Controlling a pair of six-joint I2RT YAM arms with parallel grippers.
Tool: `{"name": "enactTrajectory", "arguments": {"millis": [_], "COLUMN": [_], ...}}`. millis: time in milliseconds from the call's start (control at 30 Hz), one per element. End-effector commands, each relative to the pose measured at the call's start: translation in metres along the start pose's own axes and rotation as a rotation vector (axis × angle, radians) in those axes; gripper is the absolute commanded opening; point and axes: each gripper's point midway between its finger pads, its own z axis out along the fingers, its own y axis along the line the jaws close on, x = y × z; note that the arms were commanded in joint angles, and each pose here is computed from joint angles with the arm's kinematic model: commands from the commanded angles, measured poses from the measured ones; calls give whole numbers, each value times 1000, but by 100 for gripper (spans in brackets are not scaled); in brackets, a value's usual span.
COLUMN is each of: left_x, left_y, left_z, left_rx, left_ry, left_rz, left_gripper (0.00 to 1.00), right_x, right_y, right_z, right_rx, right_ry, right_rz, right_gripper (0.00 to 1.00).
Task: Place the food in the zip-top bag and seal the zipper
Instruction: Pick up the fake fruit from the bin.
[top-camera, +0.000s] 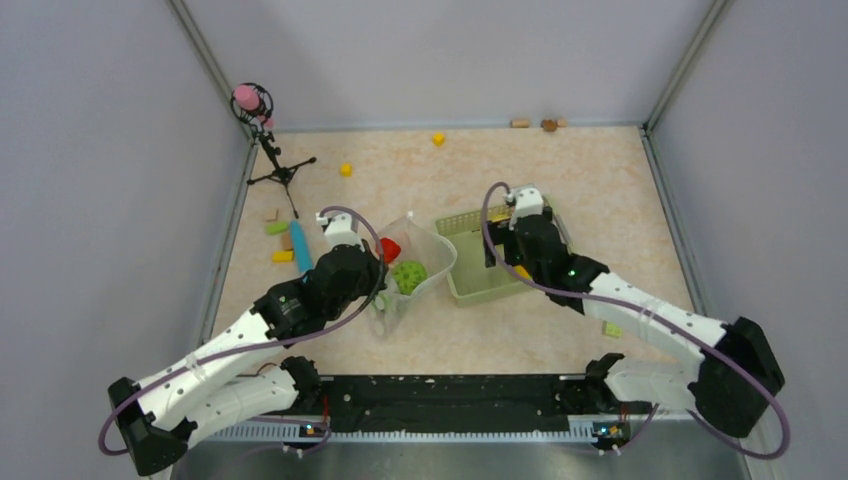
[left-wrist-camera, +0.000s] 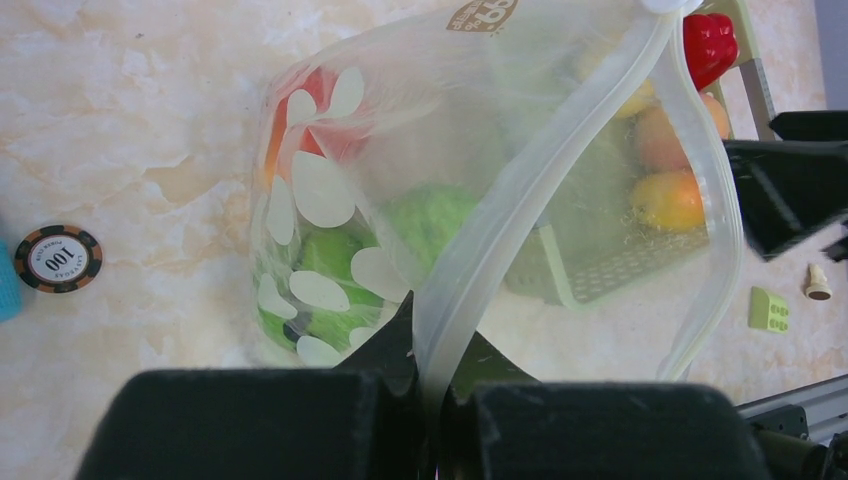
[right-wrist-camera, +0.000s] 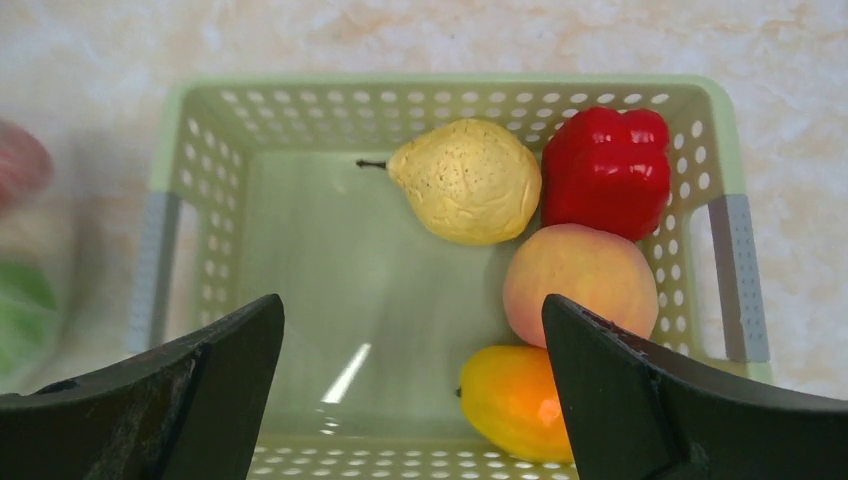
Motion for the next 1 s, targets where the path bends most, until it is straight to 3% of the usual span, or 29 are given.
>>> {"name": "enactTrajectory", "arguments": {"millis": [0,167,333,567,967], "left_x": [-10,-13,-14,-13,-13], "left_y": [-7,-4,0,0,0], "left_z": [-1,-1,1,5,3], "left_rx": [24,7,-17,-32,-23], "left_ry": [-40,-53,-63,-56,-56], "left_rz": [-9,-4,3,16,13], "left_gripper": [0,0,0,0,0], "right_x": [-2,14,23,28,38], "right_y": [5,-10,-13,-18,-29], "right_z": [26,59,81,103,125], "right_rx": [-88,-59,-60,-1,36], "right_ry": [39,110,182,170,183], "right_rz": [-529,-967,-1158,-1268,-1264], "right_gripper": [99,99,99,99,95]}}
